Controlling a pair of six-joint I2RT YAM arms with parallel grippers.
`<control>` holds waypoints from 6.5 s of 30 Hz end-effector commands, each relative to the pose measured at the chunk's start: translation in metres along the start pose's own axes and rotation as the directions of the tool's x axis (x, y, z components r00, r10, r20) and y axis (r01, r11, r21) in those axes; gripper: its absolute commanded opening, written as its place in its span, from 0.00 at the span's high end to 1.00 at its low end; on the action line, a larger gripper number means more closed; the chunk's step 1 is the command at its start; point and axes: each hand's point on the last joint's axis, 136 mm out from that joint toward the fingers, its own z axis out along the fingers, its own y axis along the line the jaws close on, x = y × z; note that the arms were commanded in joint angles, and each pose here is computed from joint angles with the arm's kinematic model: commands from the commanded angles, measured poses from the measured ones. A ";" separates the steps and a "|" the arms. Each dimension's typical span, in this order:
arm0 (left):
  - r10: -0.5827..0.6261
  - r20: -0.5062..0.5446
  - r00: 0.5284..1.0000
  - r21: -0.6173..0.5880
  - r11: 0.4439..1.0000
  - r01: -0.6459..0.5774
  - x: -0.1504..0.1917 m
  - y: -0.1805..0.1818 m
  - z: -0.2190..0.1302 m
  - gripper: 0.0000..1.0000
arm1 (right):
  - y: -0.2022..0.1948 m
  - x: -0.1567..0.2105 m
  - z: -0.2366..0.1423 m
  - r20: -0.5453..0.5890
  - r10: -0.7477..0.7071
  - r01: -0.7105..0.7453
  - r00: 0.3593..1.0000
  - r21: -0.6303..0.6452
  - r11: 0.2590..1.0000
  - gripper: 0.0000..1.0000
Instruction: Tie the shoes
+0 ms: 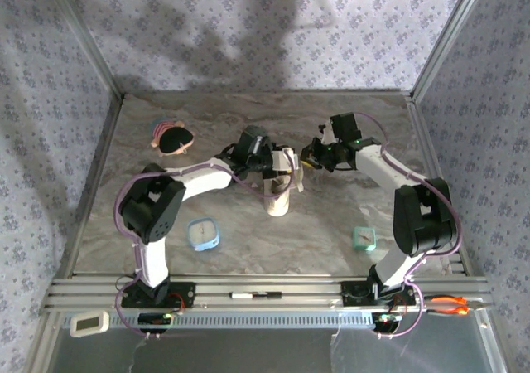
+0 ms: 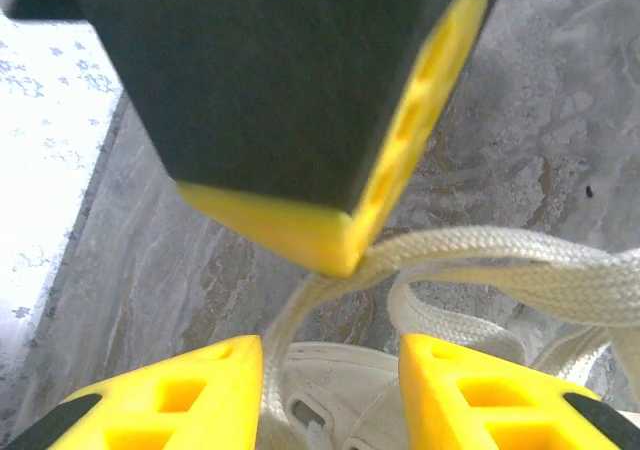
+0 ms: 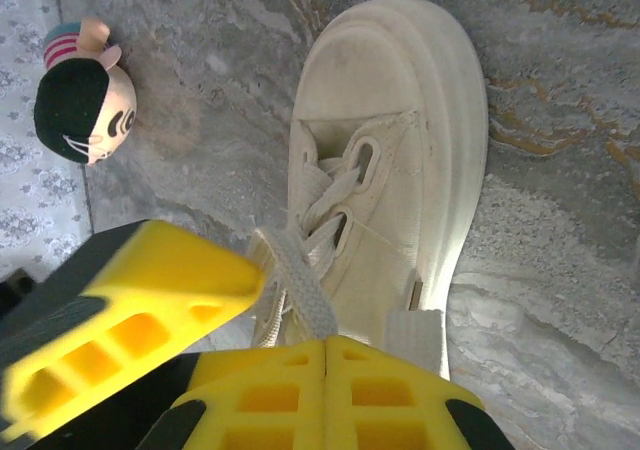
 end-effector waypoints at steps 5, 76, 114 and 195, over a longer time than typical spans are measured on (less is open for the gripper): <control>-0.090 0.011 0.996 -0.062 0.994 0.091 -0.014 0.007 -0.039 0.59 | 0.013 0.012 -0.004 -0.015 -0.045 0.045 0.999 -0.025 0.999 1.00; -0.453 -0.567 0.688 0.232 0.714 0.661 0.057 -0.106 -0.033 0.63 | -0.069 0.060 -0.025 -0.018 -0.423 0.410 0.906 0.288 0.865 0.45; -0.515 -0.579 0.632 0.286 0.598 0.749 0.038 -0.087 -0.031 1.00 | -0.086 0.065 0.049 -0.294 -0.943 0.967 0.154 0.241 0.082 0.31; -0.451 -0.145 0.881 0.148 0.870 0.470 -0.088 -0.063 -0.075 0.53 | 0.118 -0.043 0.006 0.063 -0.844 0.846 0.532 0.005 0.533 0.40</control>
